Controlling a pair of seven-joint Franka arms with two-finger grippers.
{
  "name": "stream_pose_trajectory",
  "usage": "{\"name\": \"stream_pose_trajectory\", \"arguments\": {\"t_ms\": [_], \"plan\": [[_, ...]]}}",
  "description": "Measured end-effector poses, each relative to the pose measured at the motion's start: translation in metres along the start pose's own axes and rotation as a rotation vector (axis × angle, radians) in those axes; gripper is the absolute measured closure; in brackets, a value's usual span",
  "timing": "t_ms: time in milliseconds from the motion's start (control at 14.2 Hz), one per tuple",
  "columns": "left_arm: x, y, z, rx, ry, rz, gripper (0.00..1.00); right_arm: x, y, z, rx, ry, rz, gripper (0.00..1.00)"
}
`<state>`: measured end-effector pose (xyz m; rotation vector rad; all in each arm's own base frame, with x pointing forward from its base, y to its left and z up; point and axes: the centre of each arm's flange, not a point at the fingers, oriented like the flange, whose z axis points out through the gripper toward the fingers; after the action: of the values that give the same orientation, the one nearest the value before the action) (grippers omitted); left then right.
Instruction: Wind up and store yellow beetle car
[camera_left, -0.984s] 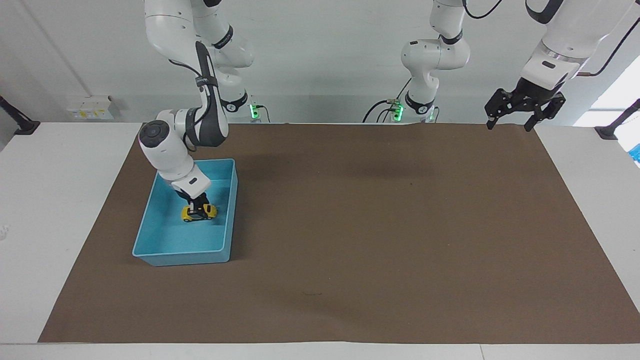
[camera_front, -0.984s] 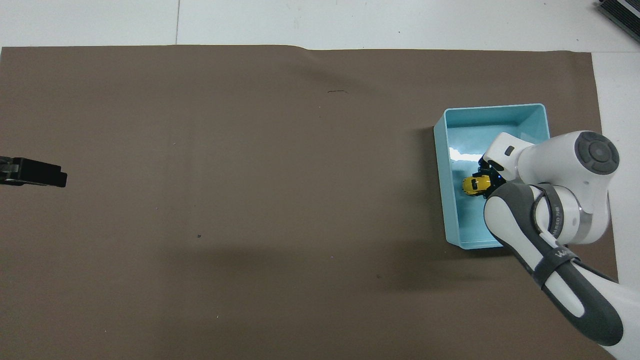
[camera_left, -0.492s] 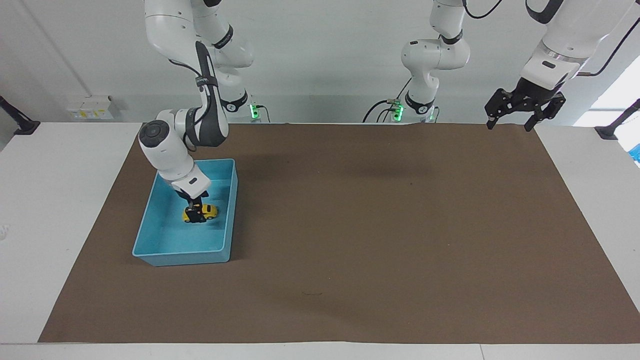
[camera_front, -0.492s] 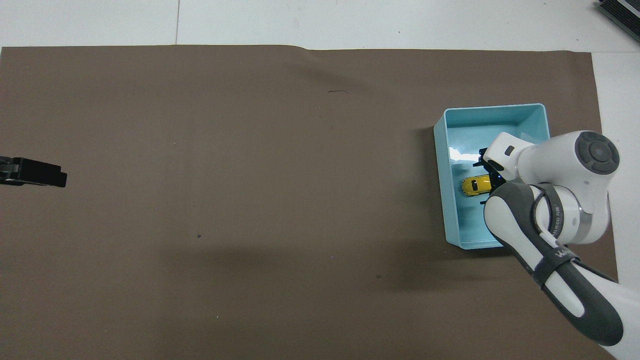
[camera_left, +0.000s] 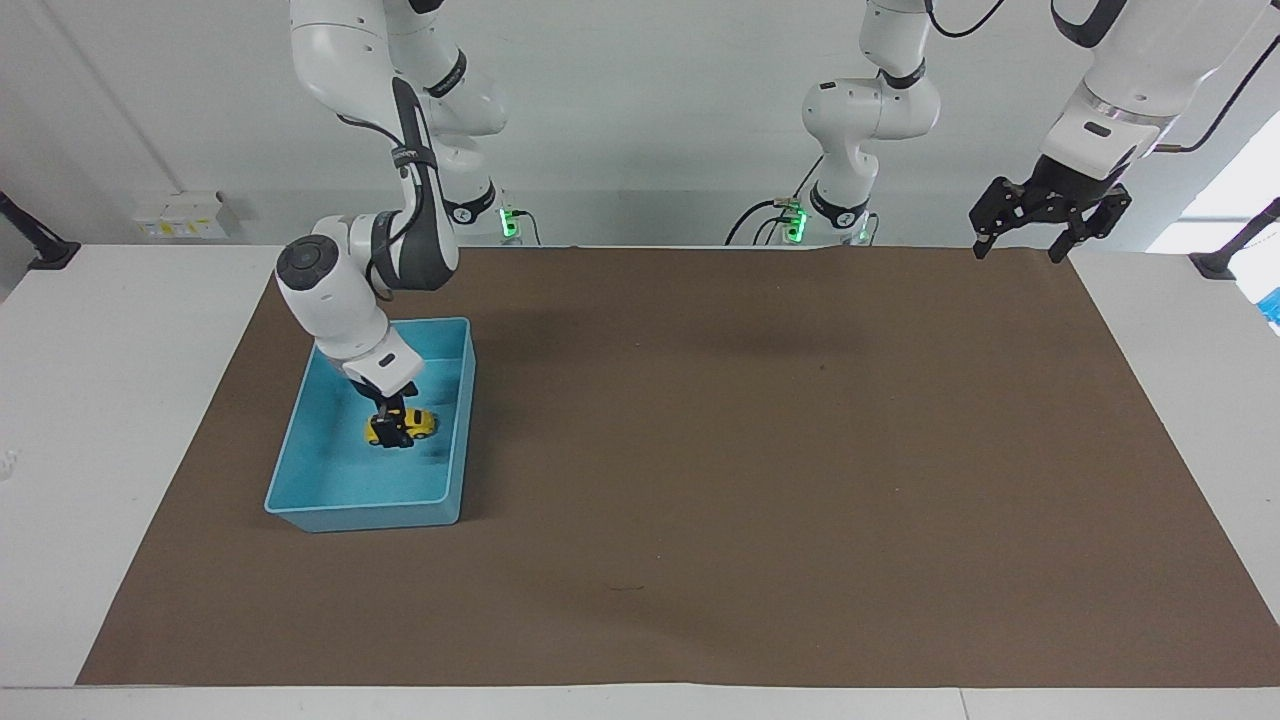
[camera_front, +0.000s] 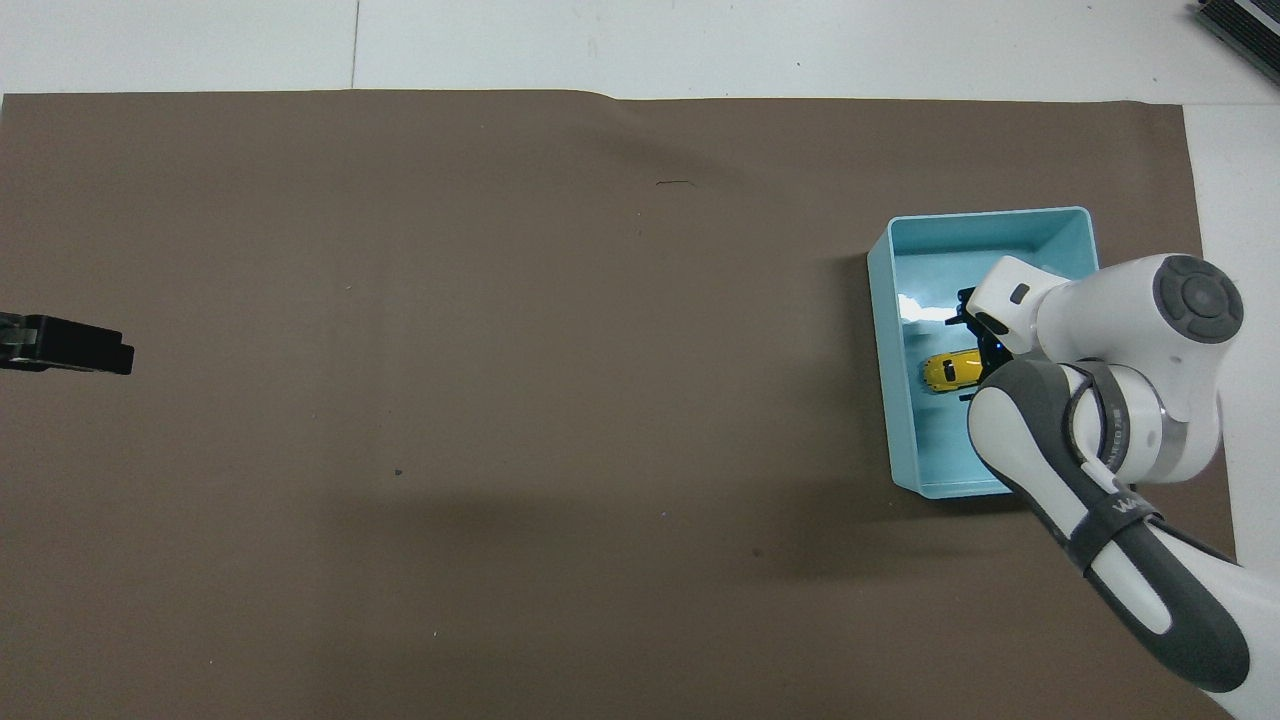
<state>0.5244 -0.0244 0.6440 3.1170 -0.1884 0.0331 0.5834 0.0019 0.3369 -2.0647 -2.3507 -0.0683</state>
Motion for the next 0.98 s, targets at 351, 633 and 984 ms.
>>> {"name": "stream_pose_trajectory", "arguments": {"t_ms": [351, 633, 984], "plan": [[0.0, 0.0, 0.0, 0.0, 0.0, 0.0, 0.0, 0.0, 0.016, -0.04, 0.025, 0.004, -0.003, 0.0], [0.0, 0.0, 0.0, 0.0, 0.0, 0.0, 0.0, -0.008, 0.021, -0.076, 0.029, 0.003, 0.012, 0.0], [0.0, 0.0, 0.0, 0.0, 0.0, 0.0, 0.0, -0.023, 0.019, -0.103, 0.025, -0.002, 0.04, 0.0]]}}
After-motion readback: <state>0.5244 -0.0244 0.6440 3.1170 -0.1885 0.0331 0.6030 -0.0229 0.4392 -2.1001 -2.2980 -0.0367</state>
